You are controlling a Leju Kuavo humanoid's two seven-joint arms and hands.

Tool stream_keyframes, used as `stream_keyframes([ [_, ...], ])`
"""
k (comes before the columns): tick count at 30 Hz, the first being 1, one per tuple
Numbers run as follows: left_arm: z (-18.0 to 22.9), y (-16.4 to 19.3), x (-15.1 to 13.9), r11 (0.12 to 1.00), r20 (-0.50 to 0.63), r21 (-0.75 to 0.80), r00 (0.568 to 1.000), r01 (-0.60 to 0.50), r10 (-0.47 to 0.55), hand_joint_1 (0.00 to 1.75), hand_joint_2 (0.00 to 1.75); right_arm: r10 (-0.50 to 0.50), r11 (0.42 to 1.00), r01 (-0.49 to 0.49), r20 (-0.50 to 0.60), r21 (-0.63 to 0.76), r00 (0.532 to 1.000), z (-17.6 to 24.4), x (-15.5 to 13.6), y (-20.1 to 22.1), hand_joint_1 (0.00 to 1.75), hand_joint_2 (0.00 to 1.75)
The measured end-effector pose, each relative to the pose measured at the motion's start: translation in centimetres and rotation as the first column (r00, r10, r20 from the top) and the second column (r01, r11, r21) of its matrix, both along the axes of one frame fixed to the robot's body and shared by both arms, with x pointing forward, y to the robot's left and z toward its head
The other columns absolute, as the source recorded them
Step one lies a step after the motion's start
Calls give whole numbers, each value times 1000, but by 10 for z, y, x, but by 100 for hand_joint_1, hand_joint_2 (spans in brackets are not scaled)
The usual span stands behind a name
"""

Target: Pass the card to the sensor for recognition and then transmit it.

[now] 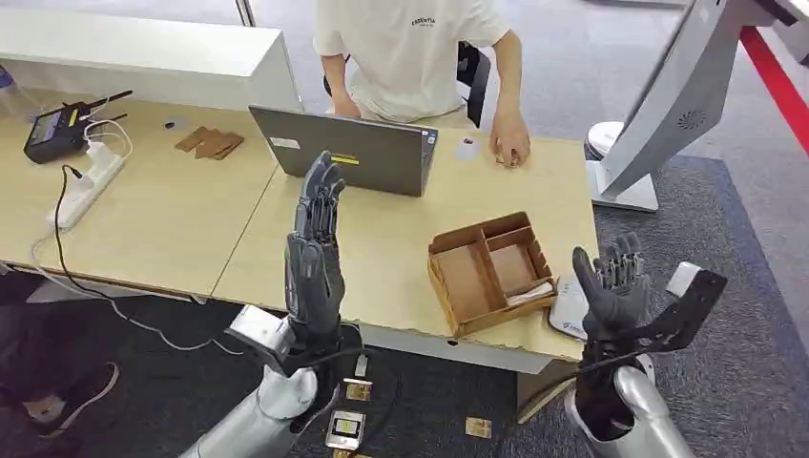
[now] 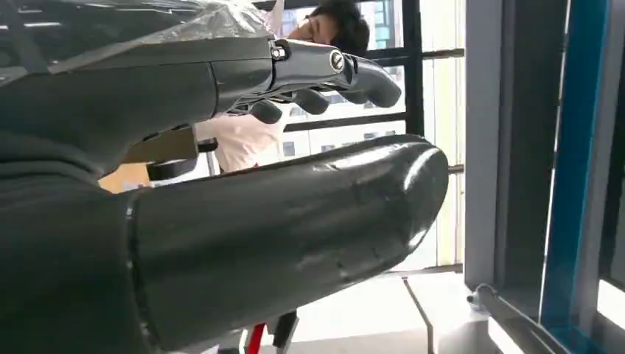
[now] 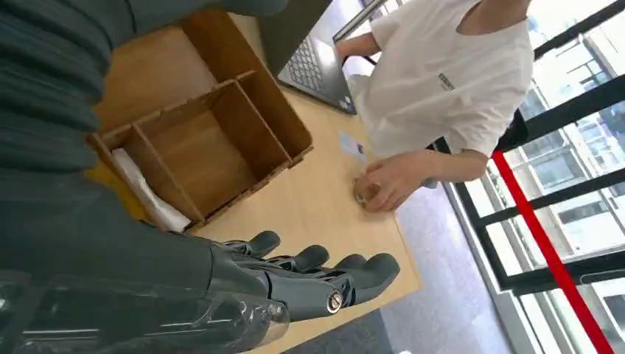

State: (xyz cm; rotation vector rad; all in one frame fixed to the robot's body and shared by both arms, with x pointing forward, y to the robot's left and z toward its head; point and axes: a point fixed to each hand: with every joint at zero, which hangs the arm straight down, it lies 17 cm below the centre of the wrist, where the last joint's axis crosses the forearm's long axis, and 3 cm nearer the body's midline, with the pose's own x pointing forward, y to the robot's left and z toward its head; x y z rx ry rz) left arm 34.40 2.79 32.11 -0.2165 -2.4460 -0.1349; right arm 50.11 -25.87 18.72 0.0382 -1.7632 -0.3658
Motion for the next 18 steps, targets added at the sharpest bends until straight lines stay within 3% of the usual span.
stream_keyframes([
  [9, 8, 29, 10, 997, 5, -34, 997, -71, 71, 0, 0, 38, 999, -36, 139, -13, 990, 41, -25, 21, 0, 175],
  [18, 3, 52, 24, 989, -26, -41, 990, -142, 141, 0, 0, 183, 980, -160, 232, -116, 955, 72, -49, 86, 0, 175],
])
